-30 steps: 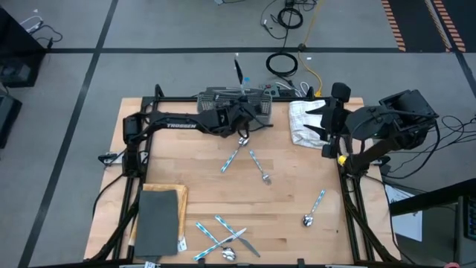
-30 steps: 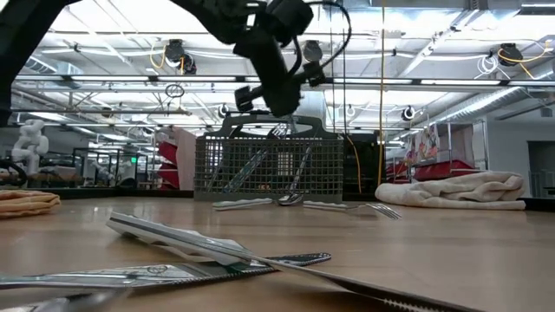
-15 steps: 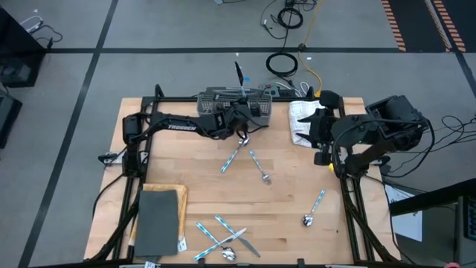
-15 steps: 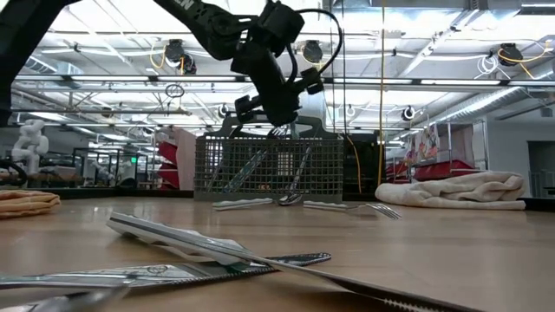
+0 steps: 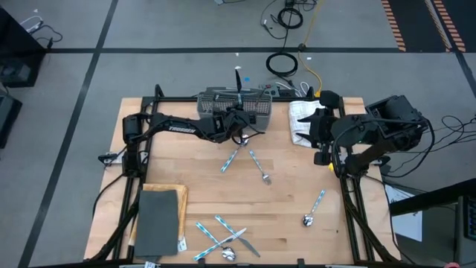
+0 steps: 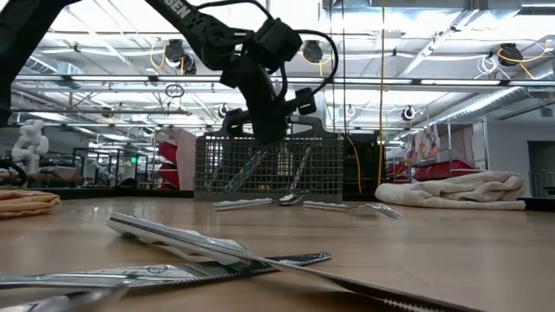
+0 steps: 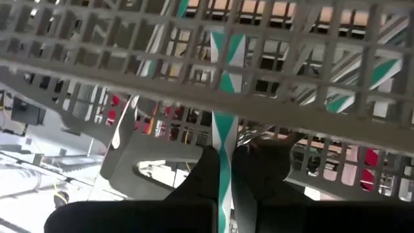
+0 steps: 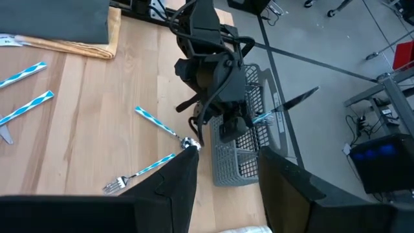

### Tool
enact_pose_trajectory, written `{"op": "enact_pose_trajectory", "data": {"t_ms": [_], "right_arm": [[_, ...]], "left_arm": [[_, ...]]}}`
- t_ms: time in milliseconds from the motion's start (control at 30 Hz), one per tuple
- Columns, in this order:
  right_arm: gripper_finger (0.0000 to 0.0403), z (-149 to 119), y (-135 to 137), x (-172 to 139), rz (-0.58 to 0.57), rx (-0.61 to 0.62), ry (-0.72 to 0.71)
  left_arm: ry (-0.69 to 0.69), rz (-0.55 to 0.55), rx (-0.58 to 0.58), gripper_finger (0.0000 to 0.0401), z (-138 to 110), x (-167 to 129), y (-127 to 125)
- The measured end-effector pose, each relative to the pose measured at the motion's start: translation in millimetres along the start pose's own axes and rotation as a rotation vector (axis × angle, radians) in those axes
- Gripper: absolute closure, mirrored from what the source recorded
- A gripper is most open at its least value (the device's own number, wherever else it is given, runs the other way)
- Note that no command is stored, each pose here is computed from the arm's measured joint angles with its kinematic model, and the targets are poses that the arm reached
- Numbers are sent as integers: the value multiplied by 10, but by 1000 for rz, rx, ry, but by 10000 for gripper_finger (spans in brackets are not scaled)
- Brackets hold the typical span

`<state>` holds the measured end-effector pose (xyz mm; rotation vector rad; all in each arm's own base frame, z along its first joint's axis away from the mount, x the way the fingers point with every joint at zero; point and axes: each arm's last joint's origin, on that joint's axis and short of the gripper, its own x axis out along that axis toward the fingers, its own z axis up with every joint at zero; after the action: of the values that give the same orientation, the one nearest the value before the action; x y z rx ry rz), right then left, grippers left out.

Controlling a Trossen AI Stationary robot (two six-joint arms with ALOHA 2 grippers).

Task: Sort silverware
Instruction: Put the blue knife into the silverware basket, then put the blue spoon into the silverware basket

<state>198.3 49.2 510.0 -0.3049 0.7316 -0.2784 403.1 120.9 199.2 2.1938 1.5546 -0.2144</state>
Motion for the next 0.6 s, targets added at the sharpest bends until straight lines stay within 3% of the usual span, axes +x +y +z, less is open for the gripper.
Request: {"op": "enact_pose_trajectory", "data": {"t_ms": [100, 333, 600], "right_arm": [[252, 0, 0, 0, 0, 0, 0], [252, 0, 0, 0, 0, 0, 0], [252, 0, 7, 0, 23, 0, 1]], "left_arm": [[3, 1, -28, 377, -2, 0, 2], [5, 15, -85, 312, 13, -37, 35], [5, 17, -109, 299, 15, -41, 38]]}}
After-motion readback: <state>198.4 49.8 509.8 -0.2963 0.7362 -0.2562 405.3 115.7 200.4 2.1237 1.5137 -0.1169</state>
